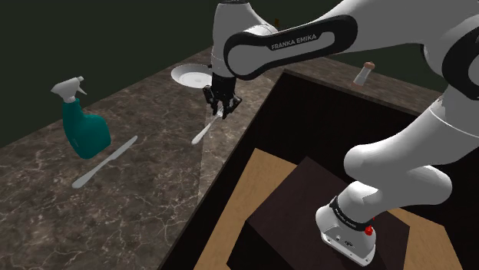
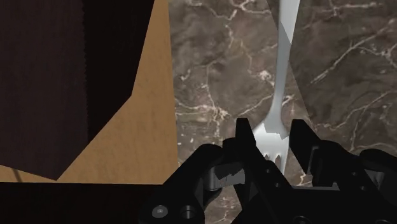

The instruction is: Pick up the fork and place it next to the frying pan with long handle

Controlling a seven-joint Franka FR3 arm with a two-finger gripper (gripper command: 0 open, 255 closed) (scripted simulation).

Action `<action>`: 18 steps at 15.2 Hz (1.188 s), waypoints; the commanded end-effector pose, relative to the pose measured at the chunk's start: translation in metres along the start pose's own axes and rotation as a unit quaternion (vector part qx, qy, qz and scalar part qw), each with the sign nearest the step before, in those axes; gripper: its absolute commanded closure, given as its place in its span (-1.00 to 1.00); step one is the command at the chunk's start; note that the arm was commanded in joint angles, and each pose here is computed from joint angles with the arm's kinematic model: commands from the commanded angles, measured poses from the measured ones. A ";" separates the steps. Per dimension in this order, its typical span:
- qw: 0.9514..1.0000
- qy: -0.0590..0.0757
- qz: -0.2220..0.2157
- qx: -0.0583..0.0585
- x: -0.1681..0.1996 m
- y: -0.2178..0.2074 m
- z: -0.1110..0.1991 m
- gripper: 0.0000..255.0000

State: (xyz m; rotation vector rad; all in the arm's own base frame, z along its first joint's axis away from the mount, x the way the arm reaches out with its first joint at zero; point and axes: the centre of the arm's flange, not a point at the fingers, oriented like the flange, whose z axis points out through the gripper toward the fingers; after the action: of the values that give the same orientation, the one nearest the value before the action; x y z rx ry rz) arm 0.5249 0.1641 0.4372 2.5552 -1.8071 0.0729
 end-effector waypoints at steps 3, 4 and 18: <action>1.000 0.011 -0.001 0.001 0.057 -0.005 0.002 1.00; 1.000 0.011 -0.001 0.001 0.070 -0.006 0.002 1.00; 1.000 0.011 -0.001 0.001 0.254 -0.018 0.010 1.00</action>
State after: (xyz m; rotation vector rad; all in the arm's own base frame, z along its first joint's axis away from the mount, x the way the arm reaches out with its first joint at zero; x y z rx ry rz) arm 0.6193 -0.0560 0.4411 2.5482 -1.7994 0.1002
